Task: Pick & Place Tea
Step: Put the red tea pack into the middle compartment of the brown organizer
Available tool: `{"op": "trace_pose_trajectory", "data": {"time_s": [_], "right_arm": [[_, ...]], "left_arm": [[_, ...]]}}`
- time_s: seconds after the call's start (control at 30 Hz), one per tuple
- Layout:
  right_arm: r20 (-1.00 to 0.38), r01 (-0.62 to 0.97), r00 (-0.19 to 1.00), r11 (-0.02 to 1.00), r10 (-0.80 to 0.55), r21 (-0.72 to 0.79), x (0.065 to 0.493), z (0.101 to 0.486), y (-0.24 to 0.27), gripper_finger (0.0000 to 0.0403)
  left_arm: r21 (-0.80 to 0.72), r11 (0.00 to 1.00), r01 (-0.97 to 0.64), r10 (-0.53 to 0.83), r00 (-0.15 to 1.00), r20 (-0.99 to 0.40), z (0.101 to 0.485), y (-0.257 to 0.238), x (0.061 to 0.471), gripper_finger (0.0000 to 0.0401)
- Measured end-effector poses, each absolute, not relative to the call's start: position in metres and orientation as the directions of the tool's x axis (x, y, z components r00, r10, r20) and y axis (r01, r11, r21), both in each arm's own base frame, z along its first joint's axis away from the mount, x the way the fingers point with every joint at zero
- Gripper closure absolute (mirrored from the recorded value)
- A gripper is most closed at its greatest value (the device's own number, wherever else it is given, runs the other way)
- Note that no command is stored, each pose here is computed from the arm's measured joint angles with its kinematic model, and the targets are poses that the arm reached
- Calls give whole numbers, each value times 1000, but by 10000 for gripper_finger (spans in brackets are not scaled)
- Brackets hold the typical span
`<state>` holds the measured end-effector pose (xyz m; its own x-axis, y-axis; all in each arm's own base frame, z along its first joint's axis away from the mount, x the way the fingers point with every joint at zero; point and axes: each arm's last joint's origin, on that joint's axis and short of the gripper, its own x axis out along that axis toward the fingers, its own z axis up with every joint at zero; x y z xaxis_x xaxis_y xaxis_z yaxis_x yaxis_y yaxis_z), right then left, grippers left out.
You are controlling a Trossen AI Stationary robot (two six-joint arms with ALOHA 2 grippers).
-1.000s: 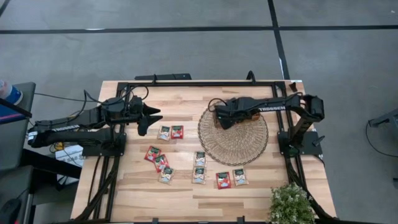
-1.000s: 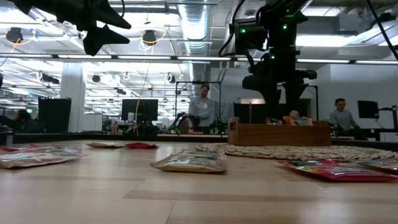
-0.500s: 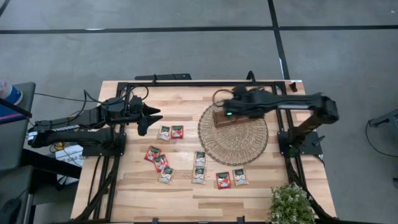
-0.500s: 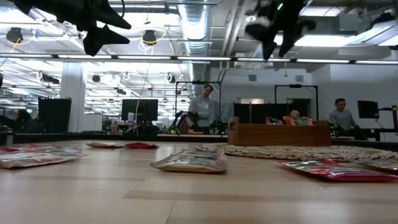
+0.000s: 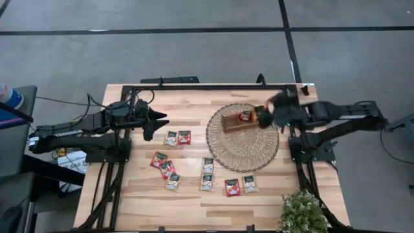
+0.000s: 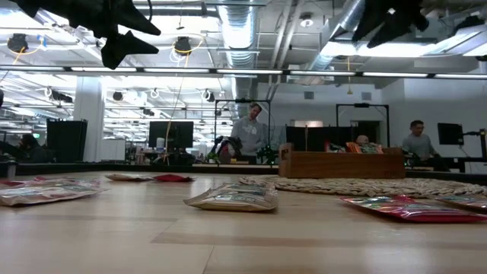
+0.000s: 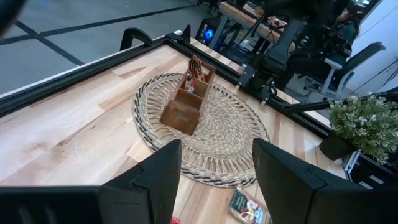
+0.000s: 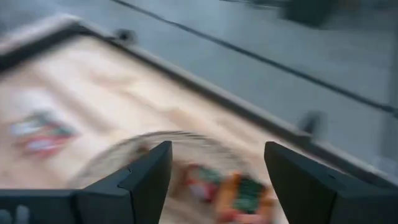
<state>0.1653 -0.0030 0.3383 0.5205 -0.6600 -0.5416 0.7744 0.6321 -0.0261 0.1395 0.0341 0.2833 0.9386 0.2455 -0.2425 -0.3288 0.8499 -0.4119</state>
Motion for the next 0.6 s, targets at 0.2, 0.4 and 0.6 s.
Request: {"op": "trace_pose_trajectory", "data": {"time_s": [0.2,0.4,0.6], "right_arm": [[-489,626,713,769,-502,124,163,285,24,153],[-515,703,653,698,-555,140,159,243,23,153],[-512,708,648,693,-563,134,161,244,16,153]], "left_arm": [[-433,839,-331,246,939,-242,283,34,140,210],[-433,838,-333,247,938,-243,283,34,139,210],[-431,835,-340,256,936,-242,283,34,139,210]]}}
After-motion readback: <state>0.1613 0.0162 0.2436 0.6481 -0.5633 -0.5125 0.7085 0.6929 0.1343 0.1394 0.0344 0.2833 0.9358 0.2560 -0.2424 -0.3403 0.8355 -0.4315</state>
